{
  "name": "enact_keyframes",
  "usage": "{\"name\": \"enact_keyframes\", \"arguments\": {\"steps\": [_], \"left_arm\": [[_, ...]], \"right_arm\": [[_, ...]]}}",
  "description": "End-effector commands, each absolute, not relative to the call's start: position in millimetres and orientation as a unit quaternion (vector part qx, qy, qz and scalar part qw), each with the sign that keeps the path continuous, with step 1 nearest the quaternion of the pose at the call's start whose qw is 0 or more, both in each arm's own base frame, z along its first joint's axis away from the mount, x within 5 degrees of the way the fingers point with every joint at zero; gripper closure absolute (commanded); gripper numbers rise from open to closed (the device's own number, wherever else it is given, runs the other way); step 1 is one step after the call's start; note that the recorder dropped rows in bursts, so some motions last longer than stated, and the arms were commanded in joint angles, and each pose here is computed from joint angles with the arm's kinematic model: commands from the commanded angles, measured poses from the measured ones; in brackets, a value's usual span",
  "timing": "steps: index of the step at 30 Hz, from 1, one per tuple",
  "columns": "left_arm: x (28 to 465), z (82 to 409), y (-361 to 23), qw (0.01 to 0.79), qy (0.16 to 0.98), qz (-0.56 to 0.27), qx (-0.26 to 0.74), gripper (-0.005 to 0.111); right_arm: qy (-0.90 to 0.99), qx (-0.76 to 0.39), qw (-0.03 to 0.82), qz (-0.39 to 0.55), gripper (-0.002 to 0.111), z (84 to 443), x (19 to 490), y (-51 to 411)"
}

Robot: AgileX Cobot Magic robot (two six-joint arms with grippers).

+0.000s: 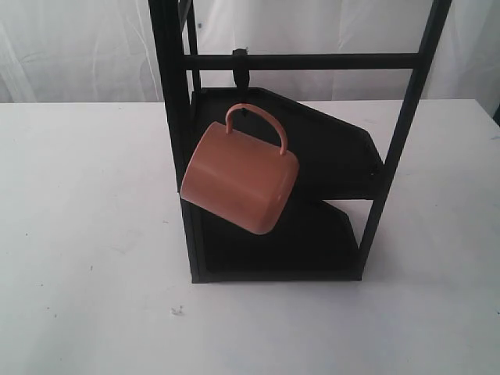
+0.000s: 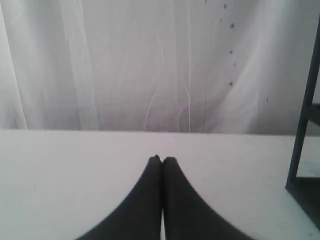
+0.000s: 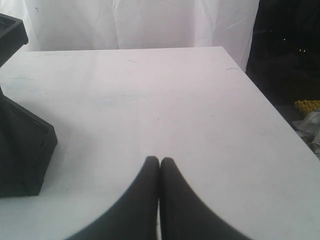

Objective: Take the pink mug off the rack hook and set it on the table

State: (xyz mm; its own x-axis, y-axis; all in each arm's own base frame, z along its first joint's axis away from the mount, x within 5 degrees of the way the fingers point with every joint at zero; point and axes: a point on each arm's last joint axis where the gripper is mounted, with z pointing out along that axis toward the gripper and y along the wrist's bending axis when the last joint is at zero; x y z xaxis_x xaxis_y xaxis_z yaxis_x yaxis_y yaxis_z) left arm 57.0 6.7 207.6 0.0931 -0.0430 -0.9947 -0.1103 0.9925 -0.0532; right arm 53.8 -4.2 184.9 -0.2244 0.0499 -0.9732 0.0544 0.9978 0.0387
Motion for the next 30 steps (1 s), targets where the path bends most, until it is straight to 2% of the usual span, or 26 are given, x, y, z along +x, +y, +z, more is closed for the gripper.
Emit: {"name": "enact_keyframes", "arguments": {"steps": [1,8,11,14,17,18,22,27,30], "left_arm": [[57.2,195.9,5.8,0.696,0.715,0.015,-0.058,0.107],[57.1,202.9,6.1,0.724,0.686,0.005,-0.069,0.107],[55.2,217.4,6.6,0.776,0.623,-0.028,-0.094,0.107],[51.8,229.3,7.0,0.817,0.569,-0.022,-0.086,0.107],[53.8,227.7,6.5,0.775,0.627,-0.003,-0.075,0.107],[56.1,224.3,5.8,0.734,0.674,-0.019,-0.089,0.107],[67.3,228.3,4.4,0.631,0.769,-0.032,-0.097,0.107],[84.8,242.0,4.7,0.516,0.856,0.017,-0.017,0.107],[92.6,251.0,2.7,0.472,0.881,0.016,0.017,0.107]], "right_arm": [[0.780,0.036,0.624,-0.001,0.108,185.2,54.1,-4.3],[0.780,0.036,0.624,-0.001,0.108,185.2,54.1,-4.3],[0.780,0.036,0.624,-0.001,0.108,185.2,54.1,-4.3],[0.780,0.036,0.624,-0.001,0.108,185.2,54.1,-4.3],[0.780,0.036,0.624,-0.001,0.108,185.2,54.1,-4.3],[0.780,0.036,0.624,-0.001,0.108,185.2,54.1,-4.3],[0.780,0.036,0.624,-0.001,0.108,185.2,54.1,-4.3],[0.780,0.036,0.624,-0.001,0.108,185.2,54.1,-4.3],[0.780,0.036,0.624,-0.001,0.108,185.2,54.1,-4.3]]}}
